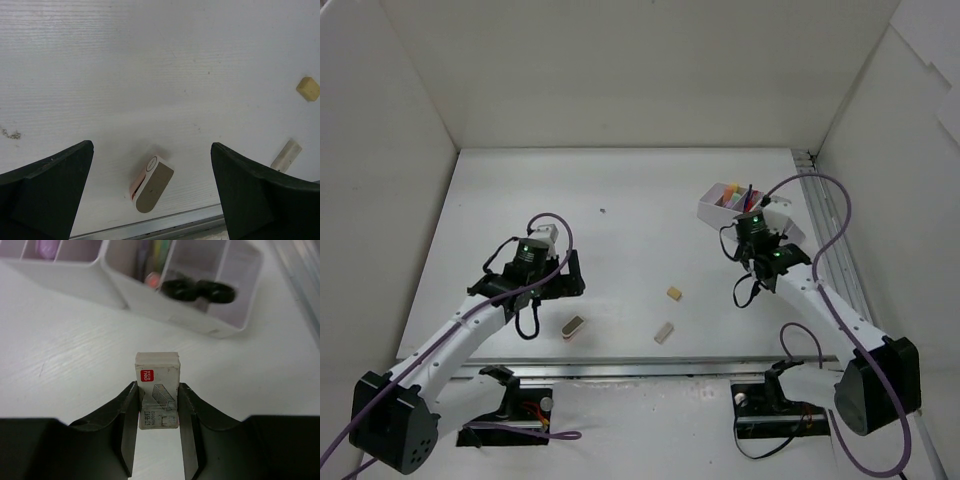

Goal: Sort the stationery into containers
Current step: Place the stationery in the storage box, then pick up the stationery from the center of the board.

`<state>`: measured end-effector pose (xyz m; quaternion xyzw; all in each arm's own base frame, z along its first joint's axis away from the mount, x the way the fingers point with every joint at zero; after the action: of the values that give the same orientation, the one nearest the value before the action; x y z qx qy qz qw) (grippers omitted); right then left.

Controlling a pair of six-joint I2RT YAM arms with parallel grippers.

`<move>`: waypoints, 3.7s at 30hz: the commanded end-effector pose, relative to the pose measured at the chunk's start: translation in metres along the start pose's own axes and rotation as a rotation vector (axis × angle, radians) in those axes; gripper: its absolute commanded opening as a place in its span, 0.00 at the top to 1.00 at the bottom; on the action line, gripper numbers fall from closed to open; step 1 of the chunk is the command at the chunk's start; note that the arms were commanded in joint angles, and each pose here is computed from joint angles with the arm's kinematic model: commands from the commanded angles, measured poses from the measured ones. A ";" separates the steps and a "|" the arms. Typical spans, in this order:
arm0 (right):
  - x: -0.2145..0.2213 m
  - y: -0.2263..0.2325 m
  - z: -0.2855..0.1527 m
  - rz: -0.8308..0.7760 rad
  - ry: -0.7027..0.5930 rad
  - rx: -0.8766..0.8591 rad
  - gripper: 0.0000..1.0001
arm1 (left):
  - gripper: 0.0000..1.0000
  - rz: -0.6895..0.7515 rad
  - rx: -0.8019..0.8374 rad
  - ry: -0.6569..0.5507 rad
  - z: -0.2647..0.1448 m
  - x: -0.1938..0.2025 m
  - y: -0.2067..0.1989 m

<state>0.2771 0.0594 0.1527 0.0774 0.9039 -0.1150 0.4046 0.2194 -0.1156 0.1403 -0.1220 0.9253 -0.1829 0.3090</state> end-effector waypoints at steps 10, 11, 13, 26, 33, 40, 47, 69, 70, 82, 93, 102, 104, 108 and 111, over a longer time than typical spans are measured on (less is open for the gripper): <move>-0.079 -0.120 0.020 0.199 -0.106 0.244 0.94 | 0.01 0.074 0.078 -0.035 0.005 -0.034 -0.024; -0.079 -0.122 0.023 0.196 -0.099 0.252 0.93 | 0.00 0.064 0.074 -0.036 0.005 -0.036 -0.022; -0.082 -0.130 0.034 0.198 -0.081 0.279 0.93 | 0.01 0.050 0.069 -0.037 0.006 -0.037 -0.017; -0.074 -0.124 0.090 0.216 0.035 0.222 0.86 | 0.00 0.024 0.057 -0.019 0.008 -0.038 -0.006; -0.062 -0.120 0.090 0.202 0.060 0.197 0.59 | 0.00 -0.005 0.080 -0.007 0.009 -0.034 -0.006; -0.076 -0.125 0.059 0.205 -0.031 0.178 0.44 | 0.00 -0.024 0.093 -0.010 0.007 -0.032 -0.007; -0.102 -0.075 -0.002 -0.125 -0.225 -0.150 0.02 | 0.01 -0.073 0.076 -0.008 0.005 -0.023 -0.001; -0.035 0.105 -0.033 -0.708 -0.199 -0.524 0.02 | 0.03 -0.113 -0.061 0.189 0.000 0.088 0.036; -0.034 0.105 -0.033 -0.706 -0.197 -0.520 0.02 | 0.03 -0.113 -0.067 0.182 -0.001 0.087 0.036; -0.031 0.097 -0.033 -0.648 -0.184 -0.507 0.02 | 0.25 0.052 -0.099 0.236 0.014 0.089 0.020; -0.021 0.102 -0.036 -0.605 -0.155 -0.667 0.02 | 0.97 0.193 -0.097 0.159 0.013 0.070 -0.005; -0.013 0.120 -0.079 -0.741 -0.444 -1.028 0.02 | 1.00 0.390 0.308 0.037 -0.008 0.032 -0.081; -0.001 0.123 -0.100 -0.847 -0.548 -1.200 0.02 | 1.00 0.503 0.476 -0.004 -0.014 0.025 -0.106; 0.016 0.129 -0.124 -0.971 -0.605 -1.451 0.02 | 1.00 0.703 0.753 0.038 -0.036 0.033 -0.148; 0.023 0.134 -0.137 -1.019 -0.587 -1.621 0.02 | 1.00 0.790 0.810 0.026 -0.040 0.032 -0.160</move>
<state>0.2092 0.2069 0.1803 -0.5877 0.6165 0.2838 0.4404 0.1846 -0.2299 0.1728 0.2580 0.8523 -0.3322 0.3109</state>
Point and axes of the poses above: each gripper's point midway between its finger pads, its own z axis out along the fingers, its own y axis along the line the jaws close on, x = y × z, the point moved 4 cm from there along -z, back along the fingers, and after that the axes turned 12 degrees about -z, right-handed, at the moved point
